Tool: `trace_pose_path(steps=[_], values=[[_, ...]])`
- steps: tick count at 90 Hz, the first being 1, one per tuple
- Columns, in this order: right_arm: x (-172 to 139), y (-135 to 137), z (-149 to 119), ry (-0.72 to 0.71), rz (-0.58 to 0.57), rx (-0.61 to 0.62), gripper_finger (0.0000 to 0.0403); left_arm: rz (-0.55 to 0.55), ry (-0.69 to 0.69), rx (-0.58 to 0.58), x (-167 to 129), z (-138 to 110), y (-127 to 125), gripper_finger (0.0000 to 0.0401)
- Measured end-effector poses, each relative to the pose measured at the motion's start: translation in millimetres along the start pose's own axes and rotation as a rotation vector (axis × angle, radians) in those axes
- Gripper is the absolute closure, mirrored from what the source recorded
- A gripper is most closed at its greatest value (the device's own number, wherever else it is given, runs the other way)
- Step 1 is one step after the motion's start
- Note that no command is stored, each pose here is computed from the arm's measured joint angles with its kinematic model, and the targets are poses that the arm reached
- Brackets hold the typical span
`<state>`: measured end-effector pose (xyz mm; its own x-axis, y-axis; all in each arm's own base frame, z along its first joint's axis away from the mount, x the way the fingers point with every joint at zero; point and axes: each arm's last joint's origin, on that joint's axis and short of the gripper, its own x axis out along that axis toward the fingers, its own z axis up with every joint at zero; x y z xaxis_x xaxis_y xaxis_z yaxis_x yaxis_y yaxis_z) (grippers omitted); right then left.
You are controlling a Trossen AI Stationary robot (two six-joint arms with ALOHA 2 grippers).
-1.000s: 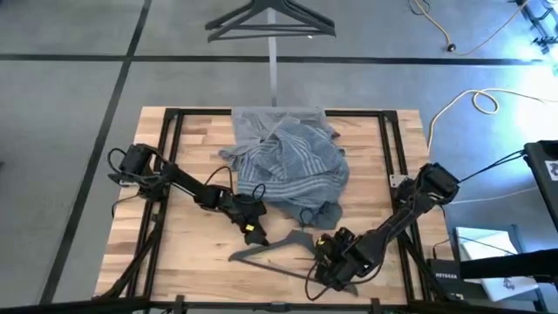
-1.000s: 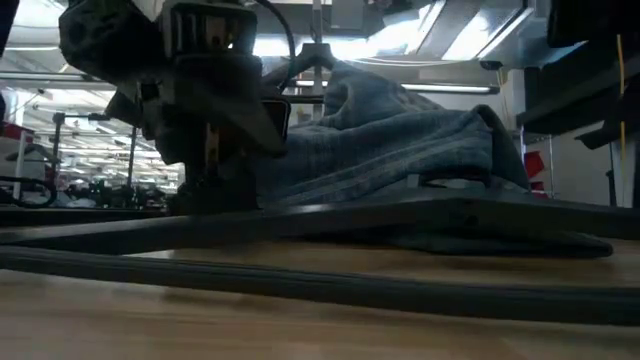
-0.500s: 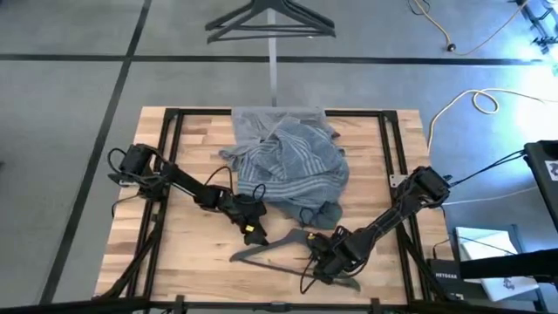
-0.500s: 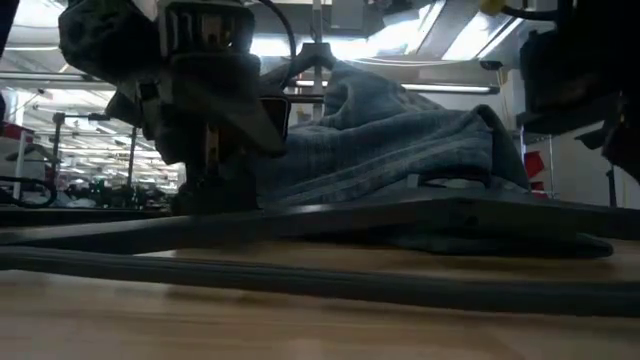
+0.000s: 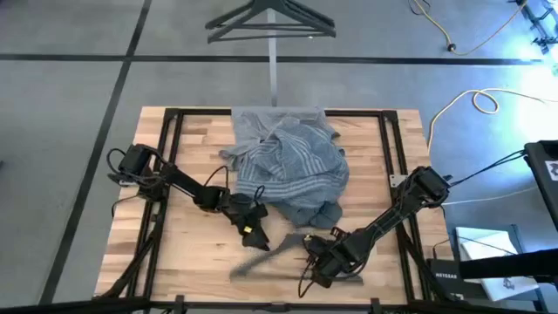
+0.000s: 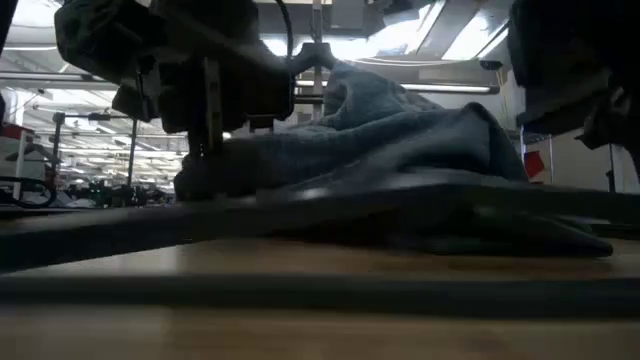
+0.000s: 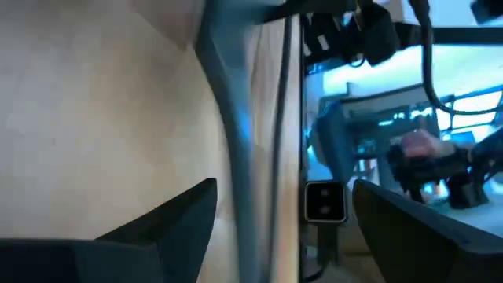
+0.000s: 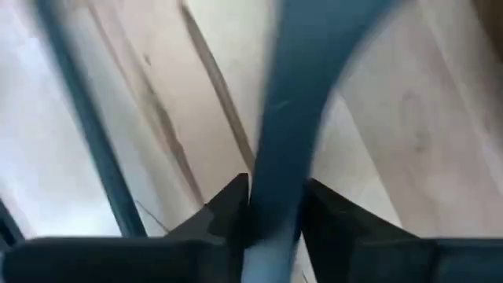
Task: Unhang clothes
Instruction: Hang the hanger
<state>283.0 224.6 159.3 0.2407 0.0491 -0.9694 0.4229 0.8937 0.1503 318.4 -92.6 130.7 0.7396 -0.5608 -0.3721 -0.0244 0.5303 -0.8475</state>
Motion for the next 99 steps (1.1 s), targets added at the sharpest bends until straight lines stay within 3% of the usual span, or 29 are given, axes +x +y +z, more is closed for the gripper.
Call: trace_pose_path(steps=[28, 42, 56, 81, 99], values=[[-16.2, 2.9, 5.4, -0.034, -0.081, -0.019, 0.0318, -0.005, 0.012, -0.010, 0.3, -1.1, -0.5, 0.0125], [-24.1, 12.8, 3.9, 0.039, 0.000, -0.079, 0.0330, -0.006, 0.022, 0.004, 1.7, -4.6, -2.3, 0.0125], [-31.4, 10.8, -6.9, 0.128, -0.064, -0.057, 0.0335, -0.002, 0.020, 0.007, 2.8, -7.2, -3.8, 0.0125], [-42.1, 18.7, -19.7, 0.174, -0.061, -0.110, 0.0329, -0.015, 0.030, -0.002, 3.4, -8.7, -5.5, 0.0125], [-58.5, 19.5, -12.9, 0.105, -0.135, -0.122, 0.0330, -0.042, 0.075, -0.013, 4.2, -12.4, -7.7, 0.0125]])
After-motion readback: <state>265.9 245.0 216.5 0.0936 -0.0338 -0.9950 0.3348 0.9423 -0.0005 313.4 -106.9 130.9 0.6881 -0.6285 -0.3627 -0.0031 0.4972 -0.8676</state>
